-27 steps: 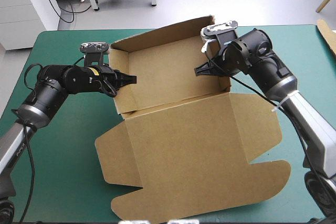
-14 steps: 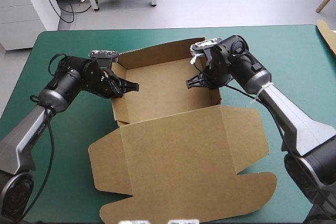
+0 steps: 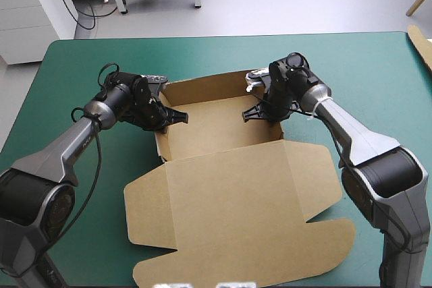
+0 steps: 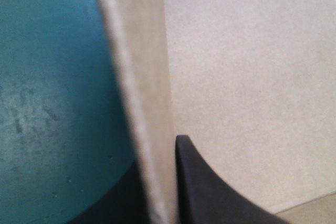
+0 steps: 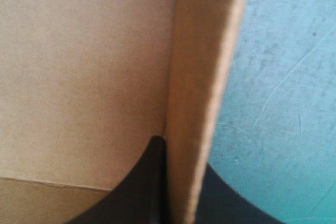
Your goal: Fold the box
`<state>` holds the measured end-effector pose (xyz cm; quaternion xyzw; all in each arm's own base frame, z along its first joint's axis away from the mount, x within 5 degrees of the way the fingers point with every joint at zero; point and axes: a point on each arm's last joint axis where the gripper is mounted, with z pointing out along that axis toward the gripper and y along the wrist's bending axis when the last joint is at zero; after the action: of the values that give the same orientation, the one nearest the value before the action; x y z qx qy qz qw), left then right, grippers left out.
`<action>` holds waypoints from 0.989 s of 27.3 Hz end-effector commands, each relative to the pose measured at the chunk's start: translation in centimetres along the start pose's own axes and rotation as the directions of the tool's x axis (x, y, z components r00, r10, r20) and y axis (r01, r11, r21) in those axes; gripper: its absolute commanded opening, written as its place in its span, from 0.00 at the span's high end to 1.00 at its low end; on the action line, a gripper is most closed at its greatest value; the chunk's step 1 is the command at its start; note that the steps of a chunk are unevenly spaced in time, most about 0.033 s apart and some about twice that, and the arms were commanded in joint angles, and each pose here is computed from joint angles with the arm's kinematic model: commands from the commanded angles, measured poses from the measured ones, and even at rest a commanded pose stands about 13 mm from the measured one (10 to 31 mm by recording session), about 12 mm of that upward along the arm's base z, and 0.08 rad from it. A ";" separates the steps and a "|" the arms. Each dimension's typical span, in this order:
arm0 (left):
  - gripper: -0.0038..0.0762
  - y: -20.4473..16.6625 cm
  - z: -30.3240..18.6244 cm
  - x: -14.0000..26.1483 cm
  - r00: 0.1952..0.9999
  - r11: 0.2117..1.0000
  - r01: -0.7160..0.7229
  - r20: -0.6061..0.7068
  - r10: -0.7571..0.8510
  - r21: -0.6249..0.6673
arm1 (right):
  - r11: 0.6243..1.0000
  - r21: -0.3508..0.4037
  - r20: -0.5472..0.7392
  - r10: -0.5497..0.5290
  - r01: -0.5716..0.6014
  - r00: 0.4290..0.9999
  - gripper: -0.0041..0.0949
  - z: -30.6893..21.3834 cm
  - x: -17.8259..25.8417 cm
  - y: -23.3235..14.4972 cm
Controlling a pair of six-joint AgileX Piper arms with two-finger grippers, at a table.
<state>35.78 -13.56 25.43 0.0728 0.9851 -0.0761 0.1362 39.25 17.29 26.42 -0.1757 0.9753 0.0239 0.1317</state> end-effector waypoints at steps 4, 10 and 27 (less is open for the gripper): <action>0.96 -0.9 -0.2 -0.6 0.993 0.995 -0.098 0.070 0.097 0.017 | 0.997 -0.003 0.207 -0.077 0.080 0.975 0.98 -1.7 -1.9 0.2; 0.85 -1.2 -1.3 -1.1 0.987 0.988 -0.152 0.064 0.151 0.016 | 0.997 -0.003 0.217 -0.079 0.082 0.973 0.85 -1.8 -2.0 0.2; 0.51 -1.7 -5.3 -2.6 0.984 0.986 -0.163 0.081 0.161 0.022 | 0.995 -0.013 0.249 -0.089 0.095 0.964 0.46 -6.2 -3.1 0.3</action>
<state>37.20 -14.40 27.98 0.1491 0.9781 -0.0618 0.1314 41.22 18.16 29.04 -0.2116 0.9556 0.0402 0.2013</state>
